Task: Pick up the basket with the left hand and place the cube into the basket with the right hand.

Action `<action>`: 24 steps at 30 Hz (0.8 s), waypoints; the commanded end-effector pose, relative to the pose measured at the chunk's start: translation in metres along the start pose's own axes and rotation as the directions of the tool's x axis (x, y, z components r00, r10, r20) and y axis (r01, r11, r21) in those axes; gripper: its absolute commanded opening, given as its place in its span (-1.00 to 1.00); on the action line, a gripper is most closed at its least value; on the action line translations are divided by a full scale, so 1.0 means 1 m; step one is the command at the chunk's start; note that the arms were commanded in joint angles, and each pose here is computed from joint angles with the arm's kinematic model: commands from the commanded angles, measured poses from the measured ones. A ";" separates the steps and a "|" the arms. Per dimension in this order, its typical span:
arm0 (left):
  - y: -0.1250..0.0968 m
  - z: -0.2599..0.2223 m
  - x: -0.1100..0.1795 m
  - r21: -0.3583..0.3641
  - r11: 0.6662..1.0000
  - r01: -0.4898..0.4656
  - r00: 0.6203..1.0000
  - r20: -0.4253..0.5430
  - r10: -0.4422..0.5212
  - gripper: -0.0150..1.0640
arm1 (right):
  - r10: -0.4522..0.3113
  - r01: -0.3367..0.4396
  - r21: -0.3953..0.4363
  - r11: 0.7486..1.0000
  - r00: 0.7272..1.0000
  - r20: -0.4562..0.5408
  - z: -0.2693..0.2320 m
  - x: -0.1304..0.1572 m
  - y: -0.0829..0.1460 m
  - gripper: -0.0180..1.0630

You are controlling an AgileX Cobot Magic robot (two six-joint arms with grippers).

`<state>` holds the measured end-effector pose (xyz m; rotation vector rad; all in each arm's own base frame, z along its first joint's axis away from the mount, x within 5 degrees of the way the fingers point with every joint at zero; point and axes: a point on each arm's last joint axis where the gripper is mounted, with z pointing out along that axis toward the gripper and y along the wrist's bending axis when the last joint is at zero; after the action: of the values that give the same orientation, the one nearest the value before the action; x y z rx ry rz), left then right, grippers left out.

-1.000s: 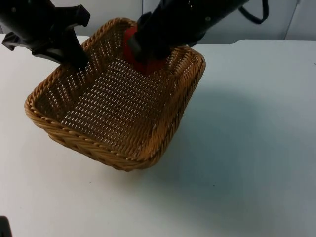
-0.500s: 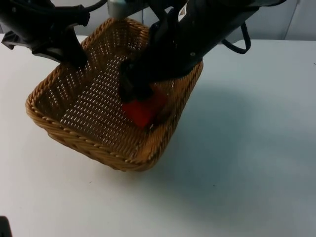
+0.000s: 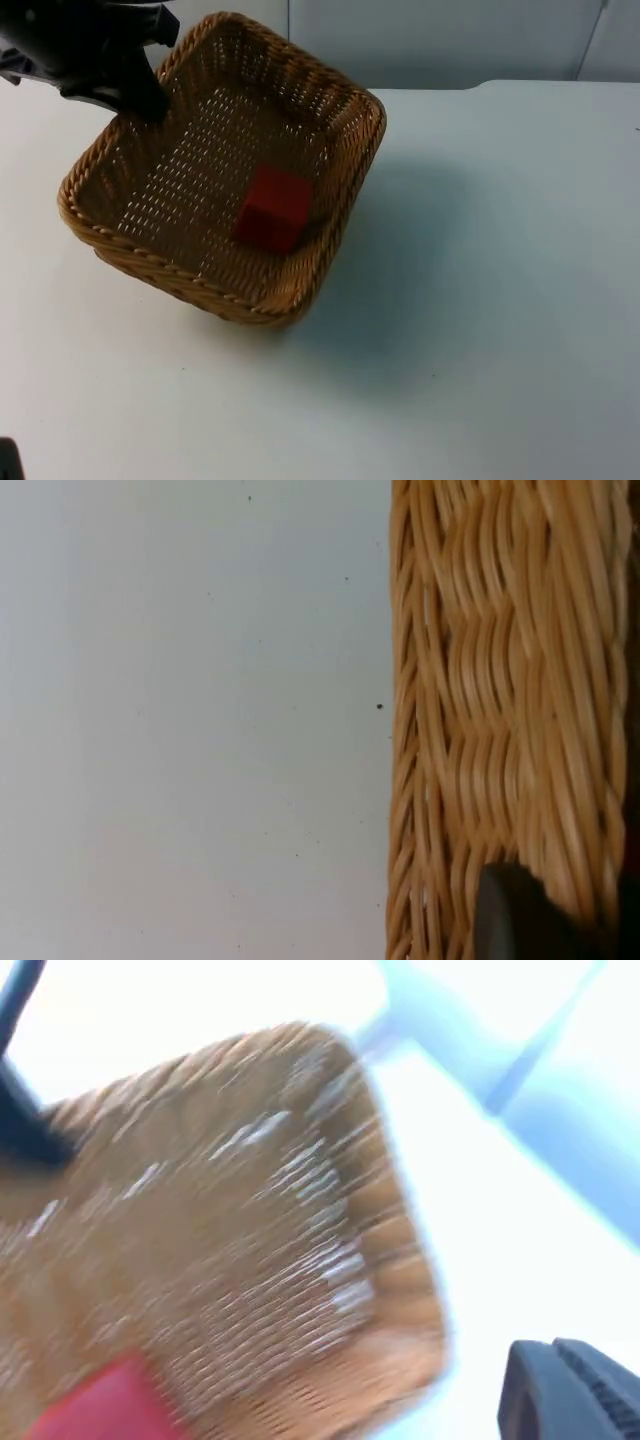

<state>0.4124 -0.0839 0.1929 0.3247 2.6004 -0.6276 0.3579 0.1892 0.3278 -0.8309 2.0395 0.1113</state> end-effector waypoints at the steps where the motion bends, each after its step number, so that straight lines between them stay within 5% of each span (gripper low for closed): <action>1: -0.006 -0.008 -0.008 0.015 1.000 0.021 0.998 0.052 -0.022 -0.97 | 0.054 -0.057 0.069 0.996 0.998 0.044 -0.034 -0.007 -0.027 -0.97; 4: -0.005 -0.008 -0.009 0.005 1.000 0.022 0.998 0.067 -0.022 -0.97 | 0.202 -0.205 0.187 0.961 0.979 0.035 -0.083 0.005 -0.075 -0.97; 9: -0.002 -0.008 -0.012 -0.019 1.000 0.024 0.995 0.102 -0.022 -0.97 | 0.330 -0.304 0.294 0.906 0.943 -0.043 -0.126 0.030 -0.111 -0.97; 16: -0.003 -0.008 -0.013 -0.009 0.999 0.039 0.994 0.105 -0.038 -0.97 | 0.321 -0.259 0.298 0.919 0.929 -0.182 -0.137 0.044 -0.112 -0.97; 18: -0.010 -0.007 -0.010 0.074 0.992 0.099 0.992 0.074 -0.104 -0.97 | 0.327 -0.266 0.283 0.921 0.925 -0.193 -0.136 0.044 -0.110 -0.97; 24: -0.018 -0.002 -0.008 0.163 0.977 0.137 0.989 0.039 -0.145 -0.97 | 0.327 -0.266 0.283 0.921 0.925 -0.193 -0.136 0.044 -0.110 -0.97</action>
<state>0.4128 -0.0918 0.1967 0.2069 2.5751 -0.7939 0.3127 0.0313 0.3960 -0.3814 2.3473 -0.0827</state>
